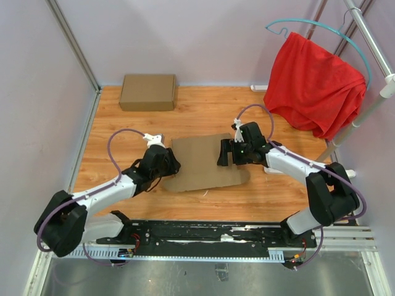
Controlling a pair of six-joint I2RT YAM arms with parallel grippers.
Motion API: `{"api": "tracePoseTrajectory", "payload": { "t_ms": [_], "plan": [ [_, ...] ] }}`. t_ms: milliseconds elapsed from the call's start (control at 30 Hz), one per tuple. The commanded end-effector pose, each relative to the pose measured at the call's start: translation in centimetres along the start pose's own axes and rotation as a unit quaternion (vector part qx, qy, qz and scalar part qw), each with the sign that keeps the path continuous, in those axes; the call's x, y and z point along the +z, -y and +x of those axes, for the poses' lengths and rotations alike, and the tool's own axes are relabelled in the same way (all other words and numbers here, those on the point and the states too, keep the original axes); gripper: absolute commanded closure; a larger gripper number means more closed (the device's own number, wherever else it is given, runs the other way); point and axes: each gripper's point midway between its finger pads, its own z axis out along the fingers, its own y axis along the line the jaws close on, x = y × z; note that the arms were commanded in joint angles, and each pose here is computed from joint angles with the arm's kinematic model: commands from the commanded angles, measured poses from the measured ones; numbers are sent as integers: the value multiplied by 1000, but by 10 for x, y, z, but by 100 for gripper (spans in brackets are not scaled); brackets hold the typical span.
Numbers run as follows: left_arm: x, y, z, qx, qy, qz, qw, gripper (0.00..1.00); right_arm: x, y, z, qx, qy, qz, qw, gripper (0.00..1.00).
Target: Fold the paper box
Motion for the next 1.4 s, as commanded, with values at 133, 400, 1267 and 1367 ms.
{"api": "tracePoseTrajectory", "payload": {
  "t_ms": [133, 400, 1267, 1367],
  "plan": [
    [22, 23, -57, 70, 43, -32, 996, 55, 11, -14, -54, 25, 51, -12, 998, 9],
    [7, 18, -91, 83, 78, -77, 991, 51, -25, 11, -77, 18, 106, 89, 990, 5],
    [-47, -10, -24, 5, 117, 57, 992, 11, -80, 26, 4, 10, 135, 74, 988, 1],
    [-47, -3, -28, 16, 113, 64, 991, 11, -74, 26, 0, -1, 119, 77, 990, 1]
  ]
}}
